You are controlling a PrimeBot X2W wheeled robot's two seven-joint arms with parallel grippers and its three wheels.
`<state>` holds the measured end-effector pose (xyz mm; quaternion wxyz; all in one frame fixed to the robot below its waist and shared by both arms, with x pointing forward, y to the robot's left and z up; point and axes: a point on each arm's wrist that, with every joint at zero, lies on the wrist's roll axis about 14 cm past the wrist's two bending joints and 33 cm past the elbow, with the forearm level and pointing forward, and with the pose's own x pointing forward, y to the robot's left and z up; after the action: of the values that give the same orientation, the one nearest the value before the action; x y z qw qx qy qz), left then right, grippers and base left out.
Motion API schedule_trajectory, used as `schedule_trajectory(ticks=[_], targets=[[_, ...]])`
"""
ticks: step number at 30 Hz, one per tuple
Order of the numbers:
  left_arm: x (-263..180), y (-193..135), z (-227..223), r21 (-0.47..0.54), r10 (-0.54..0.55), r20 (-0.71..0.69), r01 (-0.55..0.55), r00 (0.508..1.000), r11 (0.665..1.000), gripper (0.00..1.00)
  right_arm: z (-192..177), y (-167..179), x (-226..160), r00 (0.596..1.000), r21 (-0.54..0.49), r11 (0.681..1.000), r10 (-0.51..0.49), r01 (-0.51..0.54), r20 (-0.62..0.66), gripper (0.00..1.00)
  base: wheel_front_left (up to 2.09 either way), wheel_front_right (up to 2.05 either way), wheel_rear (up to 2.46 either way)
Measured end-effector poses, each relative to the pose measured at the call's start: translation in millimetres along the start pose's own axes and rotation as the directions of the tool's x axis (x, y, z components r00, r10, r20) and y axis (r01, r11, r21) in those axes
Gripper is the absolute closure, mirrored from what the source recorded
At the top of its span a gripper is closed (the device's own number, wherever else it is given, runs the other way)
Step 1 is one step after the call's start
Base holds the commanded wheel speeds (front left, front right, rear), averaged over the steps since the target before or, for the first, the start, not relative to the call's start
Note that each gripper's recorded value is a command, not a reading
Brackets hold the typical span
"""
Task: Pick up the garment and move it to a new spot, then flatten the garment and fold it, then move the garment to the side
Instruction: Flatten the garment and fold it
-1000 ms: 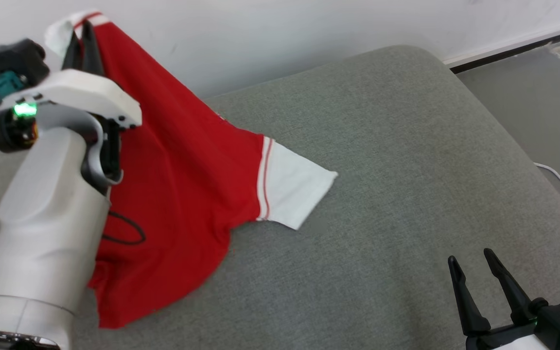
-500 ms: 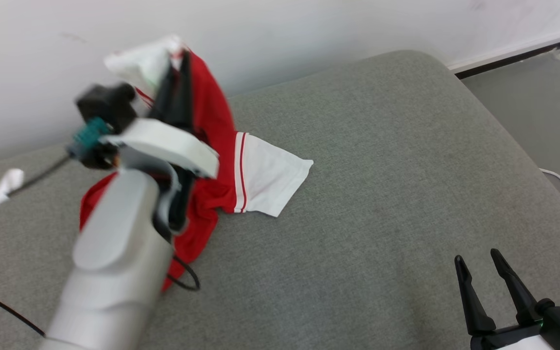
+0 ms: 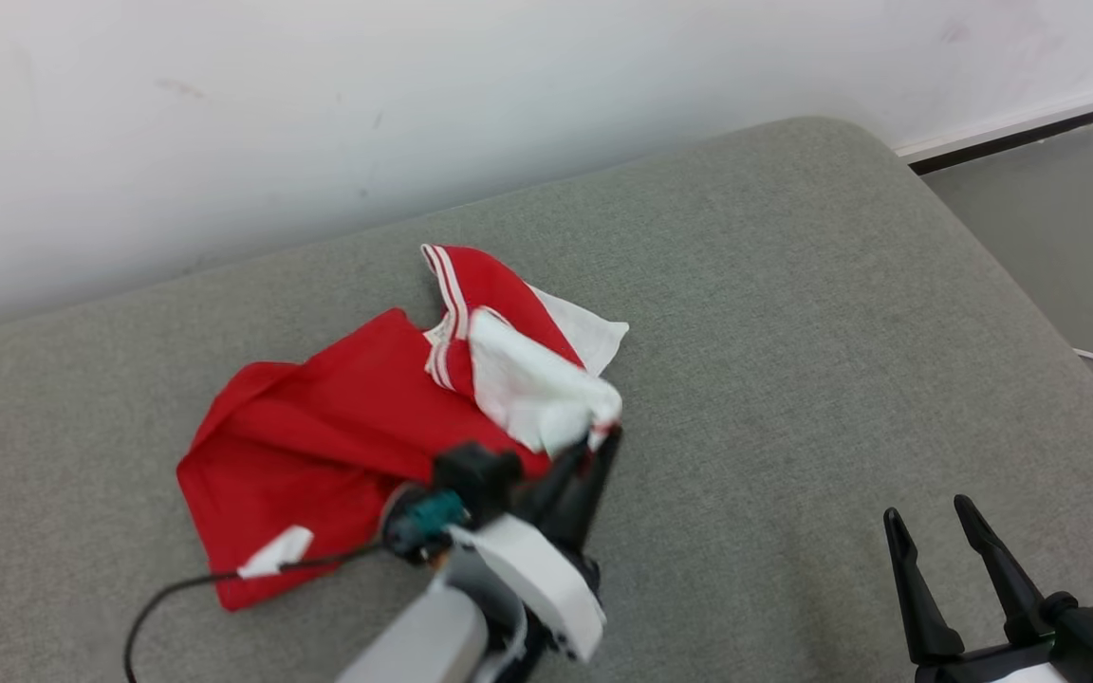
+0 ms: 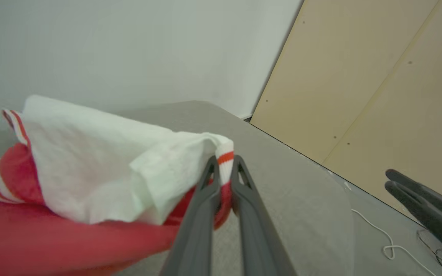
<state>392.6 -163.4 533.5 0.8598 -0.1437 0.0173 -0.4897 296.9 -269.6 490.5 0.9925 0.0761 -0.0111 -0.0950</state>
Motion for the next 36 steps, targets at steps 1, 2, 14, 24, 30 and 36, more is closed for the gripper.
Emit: schedule_trajectory(ticks=[1, 2, 14, 24, 30, 36], targets=[[-3.9, -7.5, -11.4, -0.001, -0.019, -0.031, 0.019, 0.999, 1.000, 1.00, -0.6, 0.5, 0.0, 1.000, 0.000, 1.000, 0.001, -0.001, -0.002, 0.00, 0.00, 0.00, 0.00], [-7.2, -13.6, -20.6, -0.005, -0.033, -0.054, 0.033, 0.998, 0.999, 1.00, -1.2, 1.1, -0.1, 1.000, 0.001, 1.000, 0.002, -0.002, -0.004, 0.00, 0.00, 0.00, 0.00], [-52.3, -94.2, -110.6, -0.053, -0.287, -0.299, 0.285, 0.910, 0.957, 0.94, -3.8, -8.0, -8.0, 0.999, 0.004, 0.999, -0.034, 0.034, -0.015, 0.00, 0.00, 0.00, 0.00], [-77.6, -104.3, -148.3, -0.057, -0.322, -0.434, 0.331, 0.841, 0.942, 0.00, -2.0, -13.3, -14.1, 0.999, 0.006, 0.999, -0.054, 0.054, -0.008, 0.00, 0.00, 0.00, 0.00], [-78.2, -88.9, -150.7, -0.052, -0.254, -0.492, 0.264, 0.833, 0.963, 0.00, -2.1, -15.0, -17.8, 0.998, 0.009, 0.998, -0.059, 0.059, -0.006, 0.00, 0.00, 0.00, 0.00], [-84.5, -58.7, -141.4, 0.015, -0.155, -0.562, 0.197, 0.813, 0.980, 0.00, 1.2, -14.5, -20.2, 0.998, 0.010, 0.998, -0.056, 0.056, 0.008, 0.00, 0.00, 0.00, 0.00]])
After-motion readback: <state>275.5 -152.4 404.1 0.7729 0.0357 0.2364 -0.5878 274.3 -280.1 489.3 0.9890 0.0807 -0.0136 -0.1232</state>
